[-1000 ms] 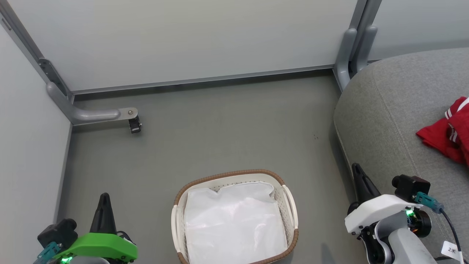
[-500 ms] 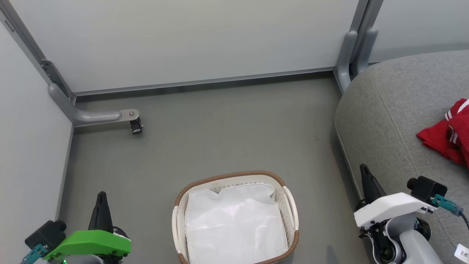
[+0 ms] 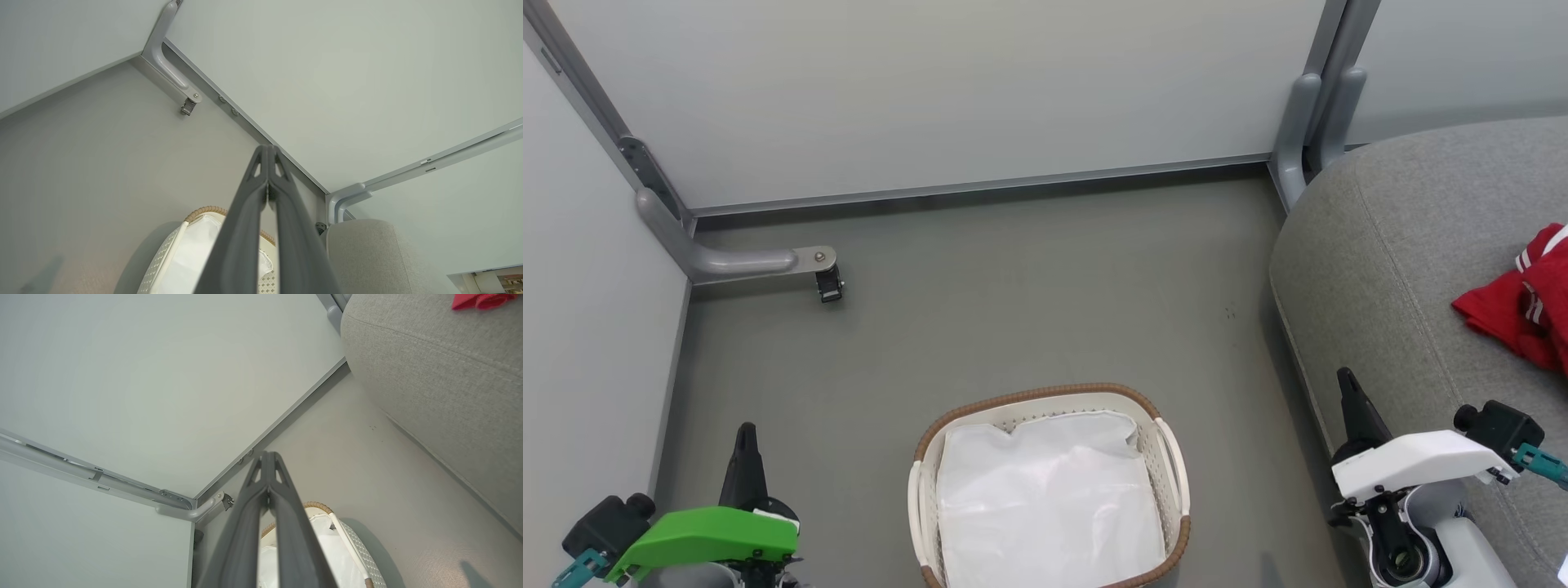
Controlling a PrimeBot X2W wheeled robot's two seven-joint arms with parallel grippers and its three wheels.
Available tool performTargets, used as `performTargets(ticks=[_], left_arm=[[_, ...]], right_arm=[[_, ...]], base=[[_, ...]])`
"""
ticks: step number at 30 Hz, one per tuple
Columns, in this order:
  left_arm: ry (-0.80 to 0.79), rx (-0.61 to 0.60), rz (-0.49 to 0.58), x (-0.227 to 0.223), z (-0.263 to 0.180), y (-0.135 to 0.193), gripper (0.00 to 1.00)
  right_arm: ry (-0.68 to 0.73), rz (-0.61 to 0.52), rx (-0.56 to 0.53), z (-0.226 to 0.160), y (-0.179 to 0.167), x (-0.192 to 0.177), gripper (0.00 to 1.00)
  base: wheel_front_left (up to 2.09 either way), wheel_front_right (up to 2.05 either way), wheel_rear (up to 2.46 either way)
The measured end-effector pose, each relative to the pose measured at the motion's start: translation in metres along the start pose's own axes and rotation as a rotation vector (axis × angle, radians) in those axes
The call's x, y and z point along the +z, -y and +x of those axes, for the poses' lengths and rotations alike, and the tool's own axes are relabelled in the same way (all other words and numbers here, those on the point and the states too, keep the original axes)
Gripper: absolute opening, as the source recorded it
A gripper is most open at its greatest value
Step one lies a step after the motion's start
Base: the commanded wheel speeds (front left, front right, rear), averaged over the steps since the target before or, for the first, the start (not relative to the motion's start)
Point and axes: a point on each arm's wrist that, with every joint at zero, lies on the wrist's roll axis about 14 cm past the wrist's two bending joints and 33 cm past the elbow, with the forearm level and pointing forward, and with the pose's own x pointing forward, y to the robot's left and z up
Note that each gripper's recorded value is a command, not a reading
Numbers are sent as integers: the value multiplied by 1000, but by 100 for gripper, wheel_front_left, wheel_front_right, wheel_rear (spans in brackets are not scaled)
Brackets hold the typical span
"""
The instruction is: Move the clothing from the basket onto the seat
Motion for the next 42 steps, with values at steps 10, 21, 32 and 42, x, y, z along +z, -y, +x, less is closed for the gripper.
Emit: performTargets(ticks=[10, 21, 32, 42], left_arm=[[5, -6, -114, 5, 0, 3, 0], [8, -20, -225, 10, 0, 7, 0], [13, -43, -332, 16, 1, 14, 0], [10, -61, -413, 19, 1, 18, 0]], right_arm=[[10, 118, 2, 0, -1, 6, 0], [14, 235, 4, -3, -1, 10, 0], [22, 342, 18, -4, -4, 16, 0], [23, 428, 27, -6, -4, 19, 0]], base=[[0, 0, 0], [0, 0, 0], [0, 0, 0], [0, 0, 0]])
